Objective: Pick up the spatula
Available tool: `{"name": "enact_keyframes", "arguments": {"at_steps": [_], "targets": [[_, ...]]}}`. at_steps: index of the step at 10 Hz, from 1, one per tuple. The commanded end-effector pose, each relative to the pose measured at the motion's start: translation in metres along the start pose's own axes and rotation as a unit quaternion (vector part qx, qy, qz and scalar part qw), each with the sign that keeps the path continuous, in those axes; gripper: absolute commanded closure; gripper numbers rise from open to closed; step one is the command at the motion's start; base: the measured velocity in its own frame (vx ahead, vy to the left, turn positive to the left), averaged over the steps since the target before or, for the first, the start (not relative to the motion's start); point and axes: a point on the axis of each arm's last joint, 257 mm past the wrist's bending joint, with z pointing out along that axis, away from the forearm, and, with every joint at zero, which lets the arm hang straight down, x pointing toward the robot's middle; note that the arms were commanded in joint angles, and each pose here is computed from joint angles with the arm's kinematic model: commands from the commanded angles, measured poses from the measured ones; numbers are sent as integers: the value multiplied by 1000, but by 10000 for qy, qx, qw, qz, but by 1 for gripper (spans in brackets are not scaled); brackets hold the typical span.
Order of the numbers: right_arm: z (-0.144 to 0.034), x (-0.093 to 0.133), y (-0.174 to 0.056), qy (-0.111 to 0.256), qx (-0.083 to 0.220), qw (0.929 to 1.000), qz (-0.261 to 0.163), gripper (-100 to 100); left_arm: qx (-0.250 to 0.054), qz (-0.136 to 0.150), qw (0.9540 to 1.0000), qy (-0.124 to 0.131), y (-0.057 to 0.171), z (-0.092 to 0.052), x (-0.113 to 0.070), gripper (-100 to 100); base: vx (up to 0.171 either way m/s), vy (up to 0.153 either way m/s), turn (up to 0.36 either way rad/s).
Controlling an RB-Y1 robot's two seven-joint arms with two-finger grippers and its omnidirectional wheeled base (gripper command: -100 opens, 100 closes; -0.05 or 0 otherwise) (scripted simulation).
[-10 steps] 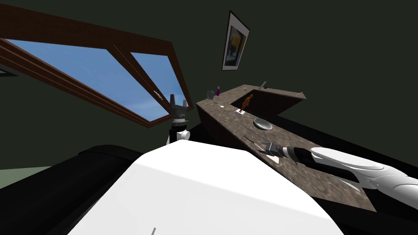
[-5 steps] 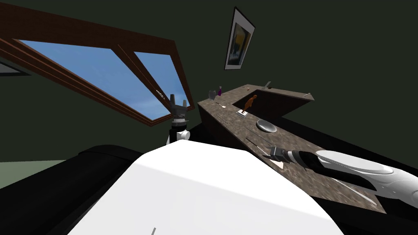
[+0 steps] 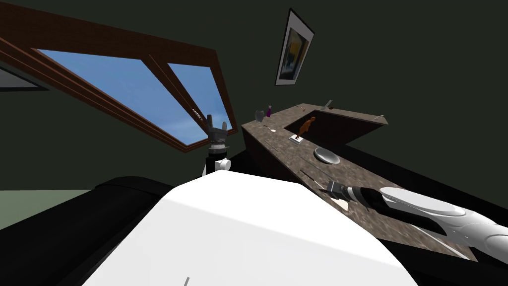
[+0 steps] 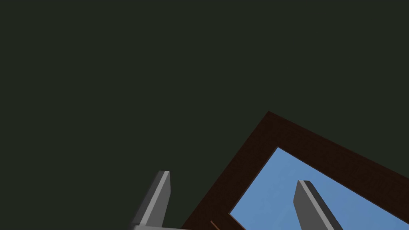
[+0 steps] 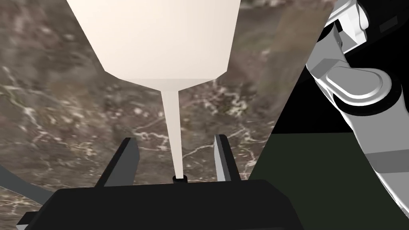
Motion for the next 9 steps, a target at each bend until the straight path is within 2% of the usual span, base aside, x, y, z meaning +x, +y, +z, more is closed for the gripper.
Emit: {"name": "enact_keyframes", "arguments": {"at_steps": [1,4,5,6,7,8,9], "targets": [[0,0,0,0,0,10000,0,100,0,0,10000,0,0,0,0,0,0,0,0],[0,0,0,-1,-5,10000,3,100,0,0,10000,0,0,0,0,0,0,0,0],[0,0,0,-1,-5,10000,3,0,0,0,10000,0,0,0,0,0,0,0,0],[-7,-8,-4,-6,-6,10000,-36,100,0,0,10000,0,0,0,0,0,-11,-6,-84],[-13,-13,-7,-5,-16,10000,-71,100,0,0,10000,0,0,0,0,0,-24,-10,-107],[-11,-11,-6,-5,-5,10000,-51,100,0,0,10000,0,0,0,0,0,-11,-5,-21],[-12,-12,-7,-4,-7,10000,-55,0,0,0,10000,0,0,0,0,0,0,0,0]]}}
